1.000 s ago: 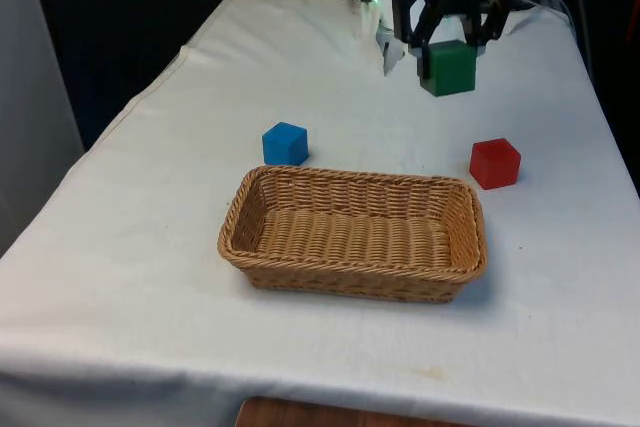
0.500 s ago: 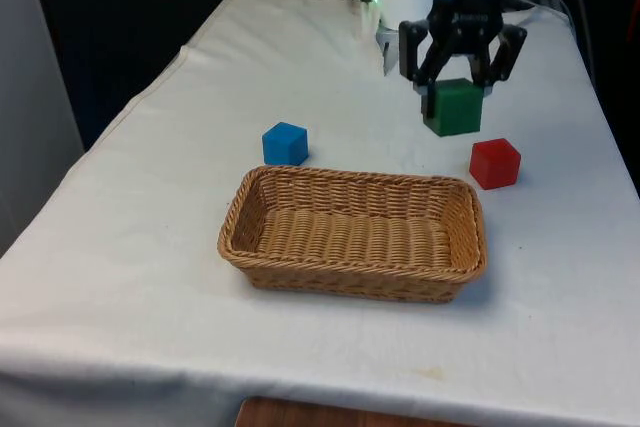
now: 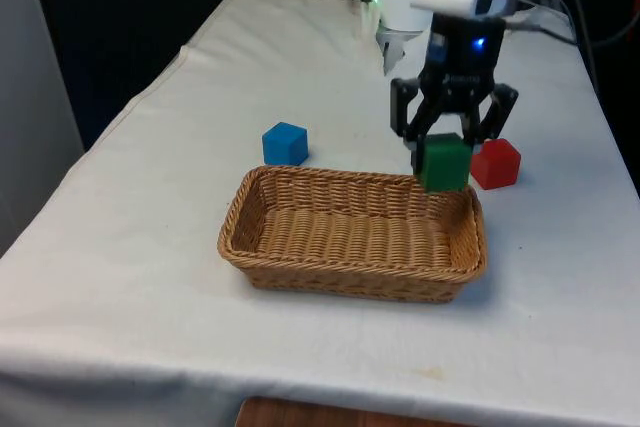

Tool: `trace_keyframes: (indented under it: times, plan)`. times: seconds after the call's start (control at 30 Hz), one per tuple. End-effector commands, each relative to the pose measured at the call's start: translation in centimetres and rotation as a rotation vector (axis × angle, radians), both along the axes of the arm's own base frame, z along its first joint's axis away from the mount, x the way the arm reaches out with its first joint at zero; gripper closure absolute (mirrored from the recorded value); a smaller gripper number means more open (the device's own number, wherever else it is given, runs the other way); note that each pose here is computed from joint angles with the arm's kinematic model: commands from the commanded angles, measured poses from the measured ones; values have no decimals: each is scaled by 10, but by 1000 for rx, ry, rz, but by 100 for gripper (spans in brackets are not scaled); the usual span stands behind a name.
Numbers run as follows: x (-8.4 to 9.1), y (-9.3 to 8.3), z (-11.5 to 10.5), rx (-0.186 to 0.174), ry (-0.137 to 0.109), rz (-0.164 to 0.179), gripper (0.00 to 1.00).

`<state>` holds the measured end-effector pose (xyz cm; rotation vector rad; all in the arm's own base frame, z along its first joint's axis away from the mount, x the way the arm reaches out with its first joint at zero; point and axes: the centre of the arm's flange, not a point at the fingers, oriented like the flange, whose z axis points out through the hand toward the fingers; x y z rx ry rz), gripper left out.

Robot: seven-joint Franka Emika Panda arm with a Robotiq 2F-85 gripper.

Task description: Pick up exactly two blocks and place them into the basket.

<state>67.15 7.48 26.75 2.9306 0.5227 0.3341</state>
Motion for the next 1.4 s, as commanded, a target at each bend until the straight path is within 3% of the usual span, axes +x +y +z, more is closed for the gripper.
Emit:
trace_keyframes:
  times: [0.0, 0.17, 0.2, 0.4, 0.43, 0.47, 0.63, 0.8, 0.97, 1.0, 1.1, 1.13, 1.17, 1.37]
  plan:
    - [1, -3, -5, 7, -2, -6, 100]
    - [3, -14, -28, 13, 0, -48, 100]
    - [2, -12, -24, 4, 7, -45, 100]
    - [3, -26, -51, 22, 2, -87, 100]
    - [1, -24, -47, 12, 7, -84, 100]
    - [3, -29, -58, 24, 2, -99, 100]
    - [8, -38, -74, 37, -1, -128, 100]
    - [13, -40, -74, 40, -3, -136, 100]
    - [15, -41, -71, 37, -1, -139, 56]
    - [17, -42, -72, 42, 2, -139, 56]
    - [17, -42, -71, 43, 2, -142, 26]
    - [17, -42, -72, 42, 3, -140, 6]
    - [18, -41, -71, 43, 3, -140, 1]
    - [18, -42, -70, 43, 2, -142, 0]
